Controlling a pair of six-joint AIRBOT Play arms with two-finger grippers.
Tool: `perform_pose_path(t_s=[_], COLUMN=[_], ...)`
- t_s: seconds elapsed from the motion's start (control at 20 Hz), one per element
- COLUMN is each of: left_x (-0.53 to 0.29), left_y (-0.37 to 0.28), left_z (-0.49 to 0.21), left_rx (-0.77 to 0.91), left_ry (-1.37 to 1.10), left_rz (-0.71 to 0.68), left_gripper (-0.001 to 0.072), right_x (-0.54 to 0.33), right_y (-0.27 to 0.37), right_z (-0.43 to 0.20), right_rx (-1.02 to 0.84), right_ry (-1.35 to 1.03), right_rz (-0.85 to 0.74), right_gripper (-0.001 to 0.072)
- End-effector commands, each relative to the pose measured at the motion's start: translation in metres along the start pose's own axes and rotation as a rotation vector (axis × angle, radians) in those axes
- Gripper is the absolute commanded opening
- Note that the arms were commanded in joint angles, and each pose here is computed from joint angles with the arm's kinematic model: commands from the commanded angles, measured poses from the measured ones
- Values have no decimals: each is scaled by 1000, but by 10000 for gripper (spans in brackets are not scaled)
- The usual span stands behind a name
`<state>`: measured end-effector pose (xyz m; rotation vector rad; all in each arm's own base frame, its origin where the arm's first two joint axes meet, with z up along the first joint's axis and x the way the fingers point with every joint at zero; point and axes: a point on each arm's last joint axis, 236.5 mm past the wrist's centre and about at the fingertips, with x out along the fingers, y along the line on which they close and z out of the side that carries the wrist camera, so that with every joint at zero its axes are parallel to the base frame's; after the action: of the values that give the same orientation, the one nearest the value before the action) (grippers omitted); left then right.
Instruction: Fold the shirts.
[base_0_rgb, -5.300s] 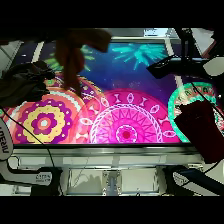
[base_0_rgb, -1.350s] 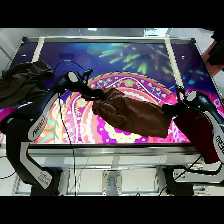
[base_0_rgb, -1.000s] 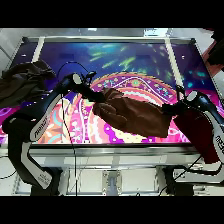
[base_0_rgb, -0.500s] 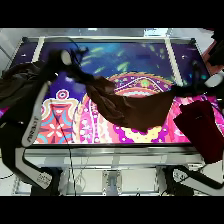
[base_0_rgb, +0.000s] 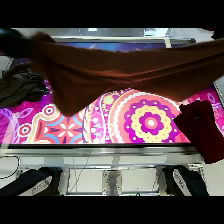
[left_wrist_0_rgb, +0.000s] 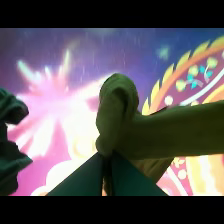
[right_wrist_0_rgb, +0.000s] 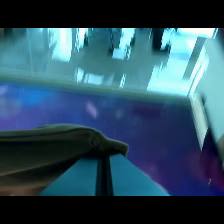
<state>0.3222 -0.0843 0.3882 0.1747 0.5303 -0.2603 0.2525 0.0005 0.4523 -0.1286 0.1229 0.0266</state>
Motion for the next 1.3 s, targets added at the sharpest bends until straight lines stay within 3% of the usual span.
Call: perform_pose_path(t_s=[0.0, 0.2, 0.45, 0.65, 0.85, 0.9, 0.95, 1.0, 1.05, 1.25], left_x=[-85, -18, 173, 307, 381, 388, 388, 382, 369, 255], left_y=[-3, 12, 36, 45, 30, 28, 30, 35, 47, 122], left_z=[23, -10, -116, -135, -137, -137, -131, -120, -104, -32], left_rx=[-18, -2, 95, -79, -148, -145, -137, -139, -148, -57], left_ry=[-230, -46, 334, 247, 135, 125, 103, 88, 81, 30], left_rz=[-20, 57, 192, 236, 177, 170, 172, 183, 212, 392], left_gripper=[16, 16, 16, 16, 19, 146, 447, 657, 693, 692], right_x=[-64, 19, 189, 284, 349, 359, 365, 367, 366, 324], right_y=[5, 6, 5, -6, 1, 10, 17, 23, 22, -26], right_z=[62, 15, -163, -274, -318, -328, -336, -339, -339, -321], right_rx=[-39, 20, 189, 377, 415, 424, 425, 419, 410, 258], right_ry=[-222, -3, 481, 590, 521, 522, 526, 533, 536, 612], right_rz=[-37, 54, 162, 80, 37, 45, 51, 59, 58, -15], right_gripper=[29, 30, 30, 30, 41, 189, 469, 516, 514, 513])
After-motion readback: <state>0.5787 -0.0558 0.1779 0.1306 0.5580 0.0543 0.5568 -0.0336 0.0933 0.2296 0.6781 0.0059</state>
